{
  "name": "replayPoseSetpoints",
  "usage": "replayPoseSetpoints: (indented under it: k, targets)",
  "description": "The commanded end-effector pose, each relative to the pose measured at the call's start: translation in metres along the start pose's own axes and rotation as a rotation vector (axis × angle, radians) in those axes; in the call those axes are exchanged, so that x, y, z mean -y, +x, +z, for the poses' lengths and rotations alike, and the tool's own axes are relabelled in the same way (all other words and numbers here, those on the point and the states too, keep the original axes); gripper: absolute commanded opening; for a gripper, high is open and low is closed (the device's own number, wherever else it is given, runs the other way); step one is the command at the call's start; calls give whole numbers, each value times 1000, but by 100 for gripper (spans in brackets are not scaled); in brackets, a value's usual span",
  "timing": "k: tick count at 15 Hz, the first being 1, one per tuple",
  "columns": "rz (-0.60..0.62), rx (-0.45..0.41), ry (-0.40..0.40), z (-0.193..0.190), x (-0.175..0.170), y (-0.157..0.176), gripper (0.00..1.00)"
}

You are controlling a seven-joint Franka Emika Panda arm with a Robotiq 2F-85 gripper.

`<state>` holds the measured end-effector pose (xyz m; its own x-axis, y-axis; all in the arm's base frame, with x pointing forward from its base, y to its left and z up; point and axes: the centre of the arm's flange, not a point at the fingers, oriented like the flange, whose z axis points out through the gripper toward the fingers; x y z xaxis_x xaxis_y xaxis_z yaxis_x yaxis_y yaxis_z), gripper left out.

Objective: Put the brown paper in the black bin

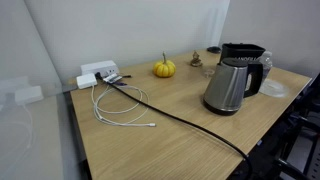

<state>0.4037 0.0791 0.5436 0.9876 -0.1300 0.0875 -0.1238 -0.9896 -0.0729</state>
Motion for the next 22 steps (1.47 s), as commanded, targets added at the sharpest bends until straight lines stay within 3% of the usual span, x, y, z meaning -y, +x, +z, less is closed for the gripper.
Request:
replayPoseSetpoints:
  k: [1, 6, 12, 17, 18, 19, 22]
  targets:
    - [0, 0, 0, 0, 0, 0, 100]
    - [90, -61, -22, 5, -1, 17, 100]
    - [328, -228, -45, 26, -28, 89, 100]
    - [575, -215, -50, 61, -83, 158, 100]
    - [596, -201, -40, 61, -88, 165, 100]
    - [548, -213, -44, 65, -91, 145, 100]
    - [580, -215, -38, 66, -93, 160, 100]
